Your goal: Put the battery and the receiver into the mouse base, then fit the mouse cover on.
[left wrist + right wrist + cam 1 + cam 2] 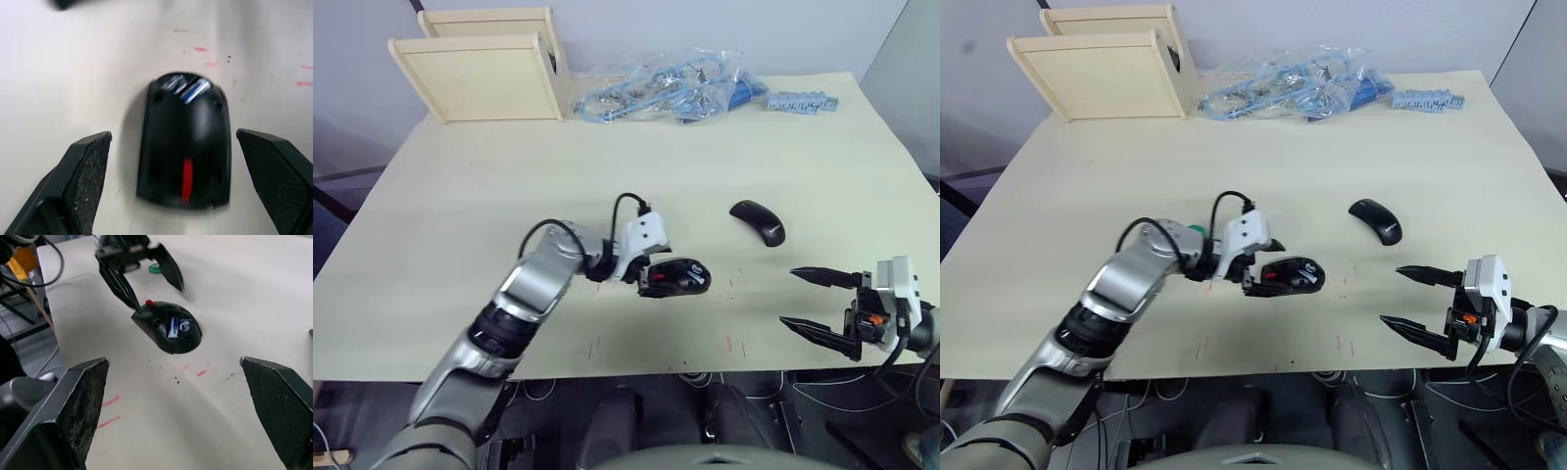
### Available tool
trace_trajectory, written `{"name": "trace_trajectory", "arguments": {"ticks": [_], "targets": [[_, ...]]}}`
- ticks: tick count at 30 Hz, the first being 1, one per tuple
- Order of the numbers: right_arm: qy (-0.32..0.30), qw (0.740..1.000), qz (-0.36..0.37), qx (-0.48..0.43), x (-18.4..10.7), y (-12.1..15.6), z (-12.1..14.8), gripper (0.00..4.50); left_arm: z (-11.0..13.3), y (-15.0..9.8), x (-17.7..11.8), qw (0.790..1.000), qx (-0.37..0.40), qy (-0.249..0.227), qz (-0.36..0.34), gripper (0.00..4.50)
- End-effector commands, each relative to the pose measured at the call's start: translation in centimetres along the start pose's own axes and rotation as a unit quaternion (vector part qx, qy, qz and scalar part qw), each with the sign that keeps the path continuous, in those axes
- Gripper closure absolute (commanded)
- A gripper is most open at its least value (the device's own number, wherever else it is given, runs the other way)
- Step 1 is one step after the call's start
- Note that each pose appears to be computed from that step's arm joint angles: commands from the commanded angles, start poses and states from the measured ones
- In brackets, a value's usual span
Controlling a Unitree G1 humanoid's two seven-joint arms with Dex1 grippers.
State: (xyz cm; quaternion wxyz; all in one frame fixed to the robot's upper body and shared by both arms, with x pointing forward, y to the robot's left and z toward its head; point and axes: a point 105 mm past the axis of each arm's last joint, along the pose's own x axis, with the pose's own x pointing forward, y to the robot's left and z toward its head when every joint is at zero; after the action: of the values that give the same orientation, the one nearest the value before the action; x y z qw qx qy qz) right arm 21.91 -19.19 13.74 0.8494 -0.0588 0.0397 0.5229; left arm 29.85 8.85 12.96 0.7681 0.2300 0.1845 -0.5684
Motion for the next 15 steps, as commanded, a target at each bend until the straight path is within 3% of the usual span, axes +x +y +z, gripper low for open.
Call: {"name": "trace_trajectory", "arguments": {"ticks": [1, 9, 15], "targets": [[-0.02, 1.0, 0.003, -0.018, 0.3, 0.2, 1.3, 0.0, 1.3, -0.3, -2.3, 0.999, 0.0, -0.037, 0.014, 0.15], [-0.049, 0.999, 0.001, -0.023, 0.7, 0.0, 1.8, 0.0, -1.9, -0.6, -9.8, 0.98, -0.114, -0.092, 0.135, 0.15], [-0.064, 0.997, 0.013, -0.035, 1.3, 0.3, 1.9, 0.0, -5.4, 0.8, -14.3, 0.943, -0.205, -0.099, 0.245, 0.15]]}}
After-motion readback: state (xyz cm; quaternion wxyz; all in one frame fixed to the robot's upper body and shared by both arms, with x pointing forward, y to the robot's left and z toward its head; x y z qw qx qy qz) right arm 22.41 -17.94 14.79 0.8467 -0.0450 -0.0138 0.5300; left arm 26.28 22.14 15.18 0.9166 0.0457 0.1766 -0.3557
